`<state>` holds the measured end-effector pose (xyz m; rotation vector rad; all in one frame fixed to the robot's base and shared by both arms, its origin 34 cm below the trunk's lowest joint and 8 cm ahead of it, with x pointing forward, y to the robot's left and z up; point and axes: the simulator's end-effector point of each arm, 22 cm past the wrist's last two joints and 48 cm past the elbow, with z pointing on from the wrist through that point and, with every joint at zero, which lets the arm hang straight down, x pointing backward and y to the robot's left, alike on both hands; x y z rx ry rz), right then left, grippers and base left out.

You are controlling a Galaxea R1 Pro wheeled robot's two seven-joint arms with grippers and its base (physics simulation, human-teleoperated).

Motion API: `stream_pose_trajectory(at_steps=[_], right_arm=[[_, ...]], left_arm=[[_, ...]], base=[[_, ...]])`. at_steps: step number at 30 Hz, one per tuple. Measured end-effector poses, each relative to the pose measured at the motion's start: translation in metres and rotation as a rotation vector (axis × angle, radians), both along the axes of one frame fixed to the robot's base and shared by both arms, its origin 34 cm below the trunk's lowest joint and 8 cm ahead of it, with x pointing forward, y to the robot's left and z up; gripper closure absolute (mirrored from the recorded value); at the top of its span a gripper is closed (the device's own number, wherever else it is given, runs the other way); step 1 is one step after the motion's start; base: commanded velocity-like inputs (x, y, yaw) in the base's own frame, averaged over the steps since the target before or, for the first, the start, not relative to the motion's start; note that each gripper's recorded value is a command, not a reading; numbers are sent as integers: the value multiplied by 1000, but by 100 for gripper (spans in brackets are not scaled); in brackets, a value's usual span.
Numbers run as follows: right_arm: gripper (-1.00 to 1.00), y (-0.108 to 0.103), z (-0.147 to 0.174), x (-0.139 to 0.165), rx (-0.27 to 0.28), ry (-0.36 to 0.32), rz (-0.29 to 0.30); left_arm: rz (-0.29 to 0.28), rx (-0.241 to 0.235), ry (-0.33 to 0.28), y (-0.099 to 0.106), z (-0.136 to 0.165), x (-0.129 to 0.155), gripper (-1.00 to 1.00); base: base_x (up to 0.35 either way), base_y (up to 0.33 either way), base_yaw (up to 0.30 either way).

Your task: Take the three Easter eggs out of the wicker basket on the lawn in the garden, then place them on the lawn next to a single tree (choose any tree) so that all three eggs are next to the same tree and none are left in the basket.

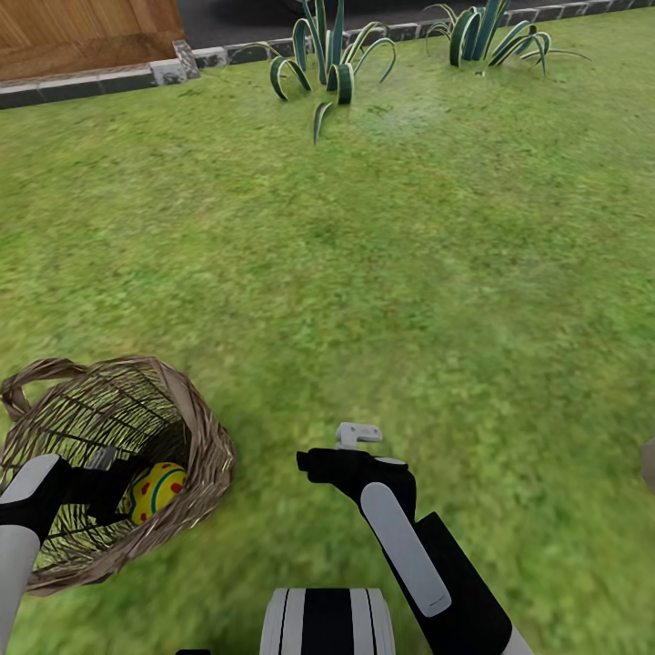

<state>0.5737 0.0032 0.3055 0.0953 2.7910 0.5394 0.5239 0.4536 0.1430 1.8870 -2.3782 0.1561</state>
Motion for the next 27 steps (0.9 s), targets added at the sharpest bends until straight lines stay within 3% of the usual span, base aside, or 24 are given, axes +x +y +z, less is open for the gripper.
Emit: stream_pose_trajectory(at_steps=[10,13,17,27], right_arm=[[-100,0,0,0,0,0,0],[-100,0,0,0,0,1,0],[-100,0,0,0,0,0,0],[-100,-1,-1,0,-2,0,0]], left_arm=[[-1,-1,-1,0,0,0,100],[-19,19,-36,5,7,14,100],[-21,25,-34,7,8,15,100],[-29,12,-45,4,10,18,100]], base=[[0,0,0],[0,0,0],[0,0,0],[0,0,0]])
